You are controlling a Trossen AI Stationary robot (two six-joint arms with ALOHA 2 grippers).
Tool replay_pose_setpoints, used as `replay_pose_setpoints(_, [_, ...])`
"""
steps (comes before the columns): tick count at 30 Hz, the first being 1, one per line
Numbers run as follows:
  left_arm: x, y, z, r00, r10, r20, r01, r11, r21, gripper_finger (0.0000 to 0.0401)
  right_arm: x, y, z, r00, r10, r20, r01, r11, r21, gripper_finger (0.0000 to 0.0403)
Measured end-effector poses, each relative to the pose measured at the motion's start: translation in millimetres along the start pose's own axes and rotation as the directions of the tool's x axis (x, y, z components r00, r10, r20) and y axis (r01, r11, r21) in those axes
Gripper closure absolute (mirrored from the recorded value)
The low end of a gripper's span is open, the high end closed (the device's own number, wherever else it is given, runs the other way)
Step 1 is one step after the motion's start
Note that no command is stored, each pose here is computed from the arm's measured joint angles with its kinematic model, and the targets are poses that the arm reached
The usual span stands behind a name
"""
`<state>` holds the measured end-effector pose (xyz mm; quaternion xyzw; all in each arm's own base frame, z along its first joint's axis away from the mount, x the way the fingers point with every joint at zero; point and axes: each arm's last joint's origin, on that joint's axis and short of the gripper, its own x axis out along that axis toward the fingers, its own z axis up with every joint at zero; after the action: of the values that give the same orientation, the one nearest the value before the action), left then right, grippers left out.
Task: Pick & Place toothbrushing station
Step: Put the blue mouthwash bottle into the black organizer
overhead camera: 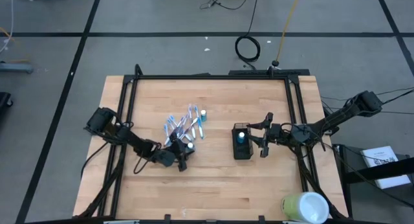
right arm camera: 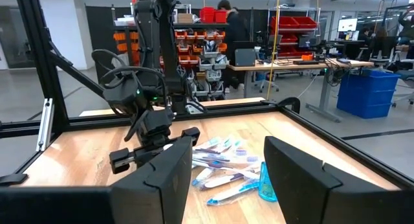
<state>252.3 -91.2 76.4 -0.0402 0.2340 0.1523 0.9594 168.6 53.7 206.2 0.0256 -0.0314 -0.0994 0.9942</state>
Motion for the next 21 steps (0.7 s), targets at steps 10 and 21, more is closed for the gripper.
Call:
replay_pose_setpoints(10, [8.2, 1.2, 15.5, 0.998, -0.062, 0.025, 0.064, 0.996, -0.061, 0.0304, 4.9, 4.1, 2.6, 0.999, 0.025, -0.024, -0.026, 0.999, -0.047, 0.0216])
replay_pose_setpoints(21, [46.6, -15.5, 81.9, 0.976, -0.197, -0.098, 0.207, 0.972, 0.109, 0.0303, 59.2, 40.3, 54.5, 0.905, -0.03, -0.424, -0.086, 0.964, -0.253, 0.0216])
